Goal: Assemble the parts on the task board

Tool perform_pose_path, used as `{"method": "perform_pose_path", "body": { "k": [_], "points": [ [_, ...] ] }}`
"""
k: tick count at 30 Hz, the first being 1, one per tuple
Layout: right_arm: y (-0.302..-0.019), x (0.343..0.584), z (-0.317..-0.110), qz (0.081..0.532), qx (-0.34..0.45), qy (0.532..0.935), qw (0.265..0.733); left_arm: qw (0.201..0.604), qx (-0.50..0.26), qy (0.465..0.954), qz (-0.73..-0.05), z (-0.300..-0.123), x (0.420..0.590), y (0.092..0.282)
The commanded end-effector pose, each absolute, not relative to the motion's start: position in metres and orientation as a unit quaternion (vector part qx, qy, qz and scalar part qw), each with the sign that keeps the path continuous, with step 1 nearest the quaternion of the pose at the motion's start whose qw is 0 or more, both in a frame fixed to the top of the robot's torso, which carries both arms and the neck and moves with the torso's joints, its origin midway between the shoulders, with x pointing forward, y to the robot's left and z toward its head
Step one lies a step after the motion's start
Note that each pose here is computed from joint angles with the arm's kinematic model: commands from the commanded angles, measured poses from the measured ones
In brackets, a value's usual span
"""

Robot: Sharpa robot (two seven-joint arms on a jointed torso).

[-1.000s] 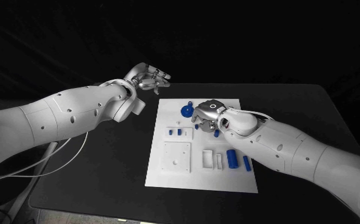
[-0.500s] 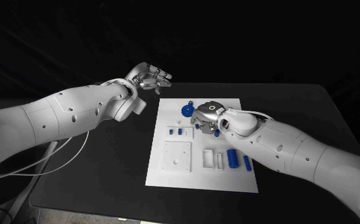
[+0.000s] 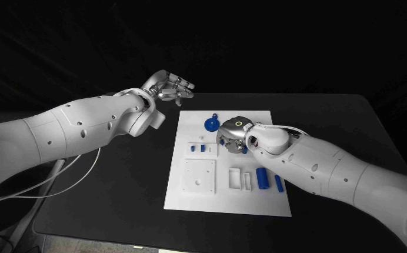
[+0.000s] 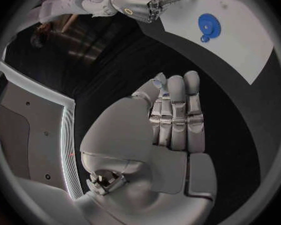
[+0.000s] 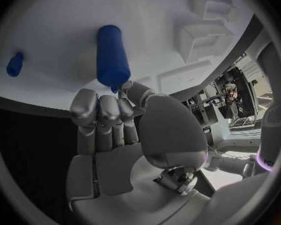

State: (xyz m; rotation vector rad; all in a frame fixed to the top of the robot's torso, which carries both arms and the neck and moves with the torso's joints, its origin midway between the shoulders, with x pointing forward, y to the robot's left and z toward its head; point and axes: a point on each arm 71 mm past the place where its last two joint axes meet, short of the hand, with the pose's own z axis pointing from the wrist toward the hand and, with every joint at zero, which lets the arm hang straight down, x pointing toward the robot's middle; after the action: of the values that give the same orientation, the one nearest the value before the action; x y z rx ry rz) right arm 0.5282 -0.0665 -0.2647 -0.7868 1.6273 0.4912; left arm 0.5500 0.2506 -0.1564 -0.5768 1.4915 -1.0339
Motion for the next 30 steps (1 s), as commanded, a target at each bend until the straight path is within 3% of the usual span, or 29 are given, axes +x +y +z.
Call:
{"method": "perform_pose_path", "body": {
  "k": [1, 30],
  "points": [
    [-0.0679, 0.5289, -0.2677, 0.192, -0.350, 0.704, 0.588, 0.575, -0.245, 0.639, -0.449, -0.1554, 0.5501, 0.2484],
    [-0.0687, 0.5316, -0.2642, 0.175, -0.342, 0.689, 0.614, 0.573, -0.247, 0.641, -0.447, -0.1560, 0.5504, 0.2486]
  ]
}}
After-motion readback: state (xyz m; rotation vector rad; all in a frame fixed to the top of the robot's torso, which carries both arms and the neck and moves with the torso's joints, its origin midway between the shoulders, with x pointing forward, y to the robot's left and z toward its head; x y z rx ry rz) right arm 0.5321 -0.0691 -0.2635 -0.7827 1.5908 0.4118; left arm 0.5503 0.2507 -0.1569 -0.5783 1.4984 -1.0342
